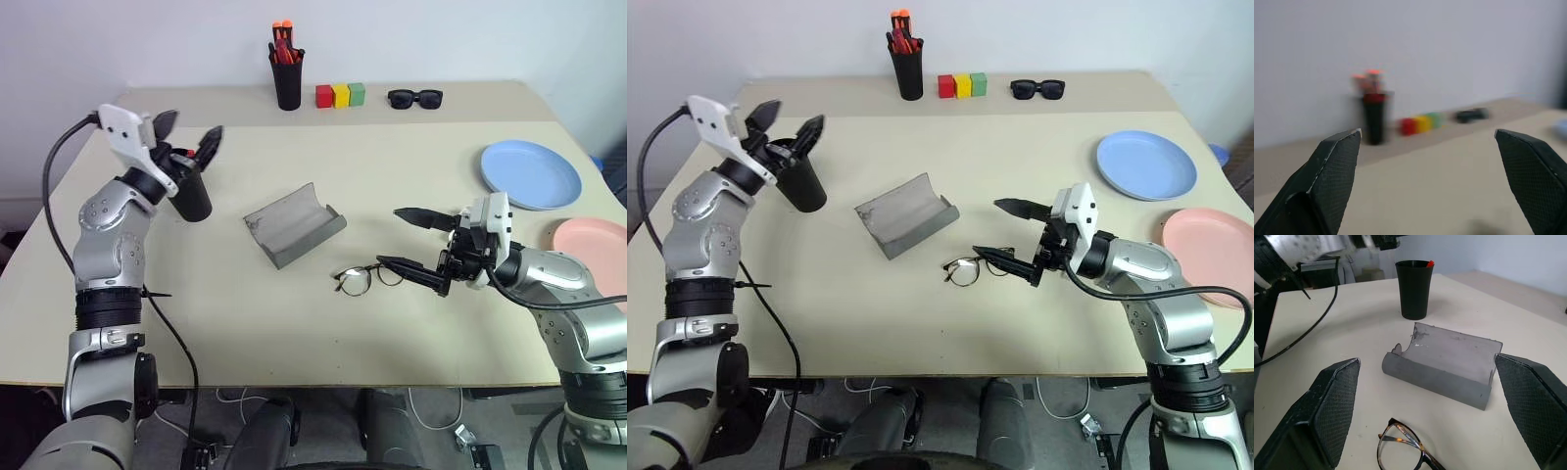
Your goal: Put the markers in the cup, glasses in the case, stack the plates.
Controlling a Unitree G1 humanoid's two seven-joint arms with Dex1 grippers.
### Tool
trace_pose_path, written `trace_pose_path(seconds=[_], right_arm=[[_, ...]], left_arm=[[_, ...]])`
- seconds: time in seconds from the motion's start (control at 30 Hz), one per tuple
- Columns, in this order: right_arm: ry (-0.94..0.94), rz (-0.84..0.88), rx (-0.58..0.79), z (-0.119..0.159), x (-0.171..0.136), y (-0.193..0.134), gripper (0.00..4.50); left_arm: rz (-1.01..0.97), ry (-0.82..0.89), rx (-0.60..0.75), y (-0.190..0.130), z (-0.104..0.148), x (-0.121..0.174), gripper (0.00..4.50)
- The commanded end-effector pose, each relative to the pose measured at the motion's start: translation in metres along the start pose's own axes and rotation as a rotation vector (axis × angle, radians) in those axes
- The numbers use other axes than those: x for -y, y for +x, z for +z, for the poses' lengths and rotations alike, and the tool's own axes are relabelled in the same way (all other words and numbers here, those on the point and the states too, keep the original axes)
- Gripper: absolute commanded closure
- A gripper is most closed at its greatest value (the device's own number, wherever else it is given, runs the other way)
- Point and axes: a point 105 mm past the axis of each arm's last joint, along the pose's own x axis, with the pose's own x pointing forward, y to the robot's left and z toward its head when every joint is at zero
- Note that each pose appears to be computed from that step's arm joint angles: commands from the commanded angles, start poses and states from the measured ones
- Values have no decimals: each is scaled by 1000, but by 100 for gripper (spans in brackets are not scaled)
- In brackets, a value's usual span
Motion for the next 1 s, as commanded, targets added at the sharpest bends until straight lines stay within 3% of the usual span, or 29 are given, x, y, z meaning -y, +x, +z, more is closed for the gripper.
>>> trace_pose_path(seconds=[0.03, 0.27, 0.6, 0.7, 0.93, 1.0], right_arm=[[-63, -50, 2, 9, 15, -11, 0], [-91, -72, -11, 10, 18, -18, 0], [-100, -103, -13, 9, 16, -21, 0], [-103, -105, -5, 9, 15, -18, 0], [-110, -109, 3, 10, 16, -15, 0], [-115, -113, 3, 11, 18, -15, 0]], left_arm=[[-170, -80, -186, 1, -31, 36, 2], [-208, -199, -330, 15, -84, 69, 2], [-243, -250, -542, 11, -126, 91, 2], [-257, -280, -549, 13, -129, 99, 74], [-262, -276, -602, 12, -130, 105, 430], [-268, -263, -625, 8, -132, 105, 441]])
